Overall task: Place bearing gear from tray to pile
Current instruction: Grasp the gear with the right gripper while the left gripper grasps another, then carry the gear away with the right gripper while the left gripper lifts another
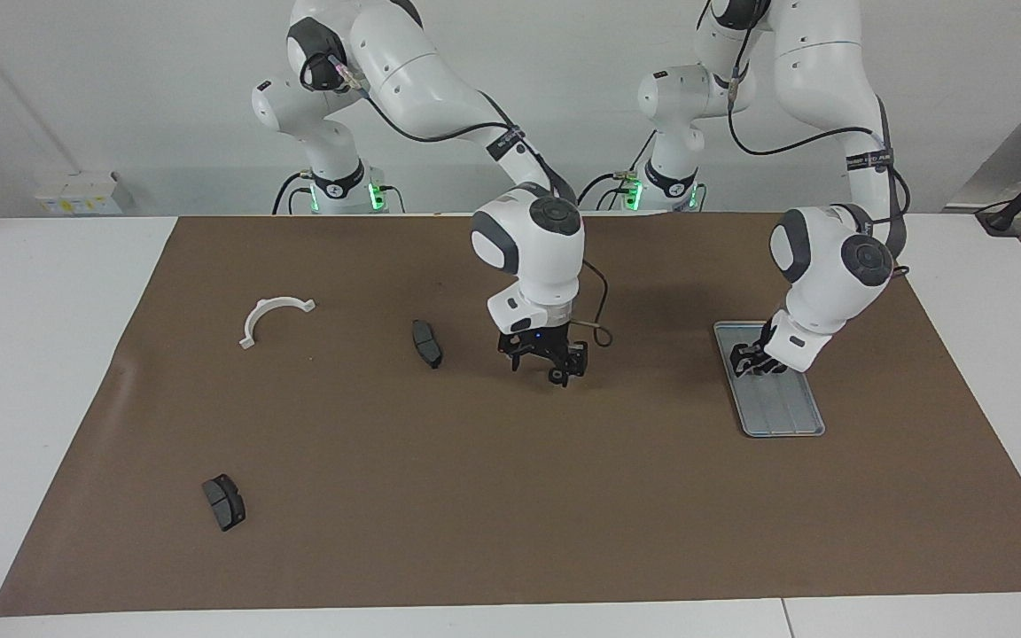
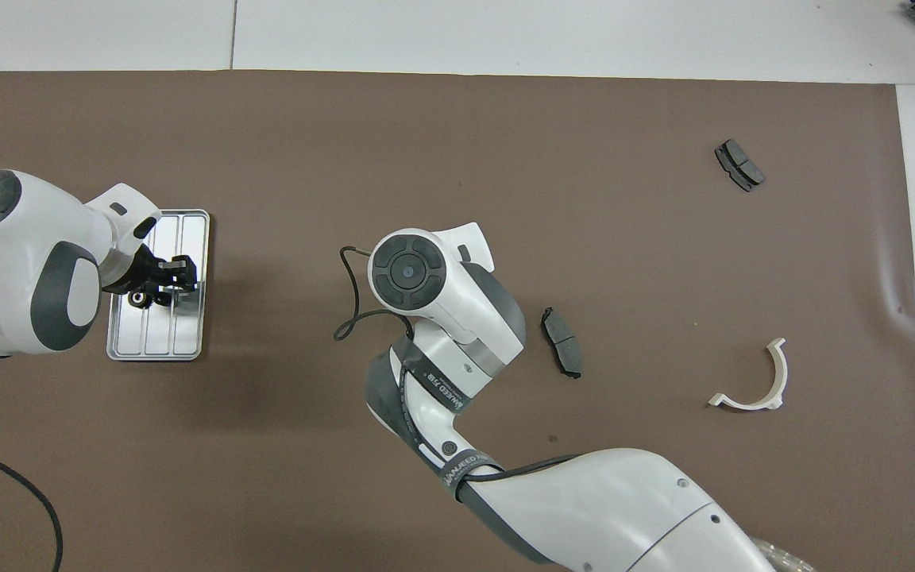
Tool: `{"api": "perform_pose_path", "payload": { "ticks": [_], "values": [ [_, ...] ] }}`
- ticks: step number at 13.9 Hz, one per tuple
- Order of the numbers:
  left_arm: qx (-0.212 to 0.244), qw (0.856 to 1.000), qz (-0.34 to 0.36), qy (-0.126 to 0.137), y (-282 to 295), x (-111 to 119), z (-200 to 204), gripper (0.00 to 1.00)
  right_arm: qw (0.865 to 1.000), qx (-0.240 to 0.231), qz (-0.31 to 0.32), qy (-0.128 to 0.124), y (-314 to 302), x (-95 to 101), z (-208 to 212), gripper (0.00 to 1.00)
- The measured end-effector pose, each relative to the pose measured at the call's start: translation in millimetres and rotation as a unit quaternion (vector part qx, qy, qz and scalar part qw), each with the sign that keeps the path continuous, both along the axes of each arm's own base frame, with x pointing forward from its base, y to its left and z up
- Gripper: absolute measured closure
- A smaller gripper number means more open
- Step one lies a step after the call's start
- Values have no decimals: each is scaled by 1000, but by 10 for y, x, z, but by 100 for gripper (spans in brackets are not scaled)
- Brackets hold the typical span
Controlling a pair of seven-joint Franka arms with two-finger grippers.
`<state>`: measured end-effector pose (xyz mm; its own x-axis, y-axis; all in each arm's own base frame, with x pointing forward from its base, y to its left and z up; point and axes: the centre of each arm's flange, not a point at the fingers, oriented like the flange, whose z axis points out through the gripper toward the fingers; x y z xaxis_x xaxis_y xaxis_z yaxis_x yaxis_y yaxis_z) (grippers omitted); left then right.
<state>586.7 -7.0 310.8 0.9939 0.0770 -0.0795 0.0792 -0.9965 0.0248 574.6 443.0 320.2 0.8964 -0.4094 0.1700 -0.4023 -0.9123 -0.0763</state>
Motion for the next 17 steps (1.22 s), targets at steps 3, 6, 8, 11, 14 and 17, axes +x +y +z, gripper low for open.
{"api": "perform_pose_path", "payload": {
  "ticks": [3,6,8,11,14,17],
  "values": [
    [-1,1000,-4,1,166,-17,-8,42,1000,7,7,-2,91,-44,39,0],
    [-2,1000,-5,2,193,-37,-18,44,1000,9,19,1,203,-139,22,0],
    [-2,1000,-6,9,176,-82,-74,44,1000,7,30,5,228,-168,-17,1],
    [-3,1000,-9,10,149,-108,-101,52,998,-4,54,13,237,-196,-157,11],
    [-3,1000,-11,10,135,-111,-97,57,998,-10,66,21,341,-292,-323,23],
    [-3,1000,-13,8,114,-113,-86,69,997,-10,68,21,361,-307,-324,42]
  ]
}}
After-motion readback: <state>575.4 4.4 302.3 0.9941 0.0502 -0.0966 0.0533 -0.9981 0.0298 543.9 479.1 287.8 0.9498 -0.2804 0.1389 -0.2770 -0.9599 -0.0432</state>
